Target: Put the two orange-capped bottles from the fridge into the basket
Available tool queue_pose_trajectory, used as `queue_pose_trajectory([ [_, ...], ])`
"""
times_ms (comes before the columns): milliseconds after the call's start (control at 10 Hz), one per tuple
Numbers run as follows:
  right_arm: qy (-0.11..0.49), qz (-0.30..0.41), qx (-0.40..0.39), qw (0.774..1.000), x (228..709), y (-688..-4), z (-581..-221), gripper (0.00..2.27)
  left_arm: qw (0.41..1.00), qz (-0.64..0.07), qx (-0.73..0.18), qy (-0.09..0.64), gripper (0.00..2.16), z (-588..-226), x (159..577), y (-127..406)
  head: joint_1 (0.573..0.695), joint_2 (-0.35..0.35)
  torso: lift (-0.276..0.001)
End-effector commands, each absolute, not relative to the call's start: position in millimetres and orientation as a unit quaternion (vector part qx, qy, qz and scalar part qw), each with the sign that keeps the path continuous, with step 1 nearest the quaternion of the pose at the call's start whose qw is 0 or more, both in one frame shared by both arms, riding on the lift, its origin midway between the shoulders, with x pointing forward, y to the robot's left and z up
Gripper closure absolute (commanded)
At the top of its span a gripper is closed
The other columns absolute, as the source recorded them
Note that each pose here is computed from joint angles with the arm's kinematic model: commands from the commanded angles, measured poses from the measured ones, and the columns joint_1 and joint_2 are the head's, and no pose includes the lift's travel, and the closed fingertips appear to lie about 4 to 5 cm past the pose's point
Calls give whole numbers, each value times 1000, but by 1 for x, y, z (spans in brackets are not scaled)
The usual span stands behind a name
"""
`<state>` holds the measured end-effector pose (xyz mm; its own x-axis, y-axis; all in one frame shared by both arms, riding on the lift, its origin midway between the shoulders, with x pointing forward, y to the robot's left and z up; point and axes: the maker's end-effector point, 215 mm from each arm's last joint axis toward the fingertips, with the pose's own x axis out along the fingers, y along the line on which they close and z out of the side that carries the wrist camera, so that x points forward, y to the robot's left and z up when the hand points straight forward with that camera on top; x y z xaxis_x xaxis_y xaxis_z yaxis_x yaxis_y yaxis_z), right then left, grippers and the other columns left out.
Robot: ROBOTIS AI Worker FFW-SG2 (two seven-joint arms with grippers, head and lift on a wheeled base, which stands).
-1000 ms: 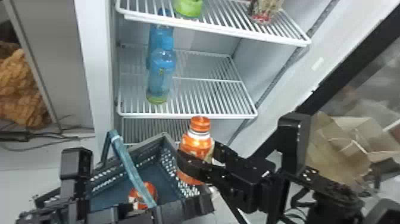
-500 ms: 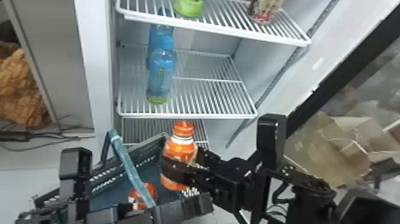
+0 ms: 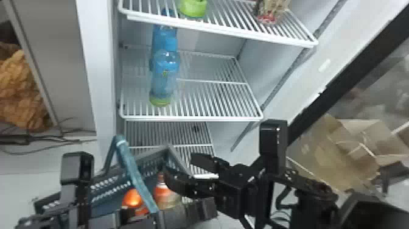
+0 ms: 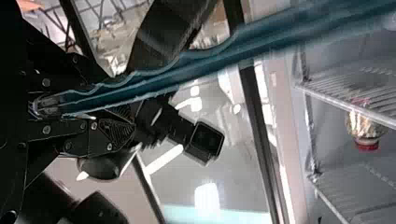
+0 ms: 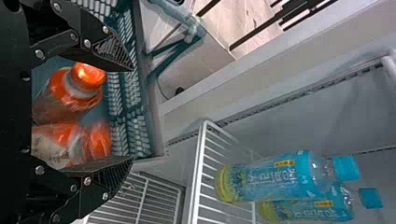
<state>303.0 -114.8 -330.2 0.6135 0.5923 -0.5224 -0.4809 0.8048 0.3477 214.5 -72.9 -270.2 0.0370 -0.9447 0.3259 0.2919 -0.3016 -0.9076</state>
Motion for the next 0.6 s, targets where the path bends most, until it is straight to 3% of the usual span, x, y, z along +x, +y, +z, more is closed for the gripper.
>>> queue_pose_trajectory([
  [0, 322, 300, 93, 893, 307, -117, -334, 427, 501, -618, -518, 315, 1150, -270, 215, -73, 695, -350, -235],
  [500, 255, 286, 90, 919, 334, -124, -304, 432, 502, -617, -519, 313, 1148, -270, 216, -72, 695, -350, -235],
])
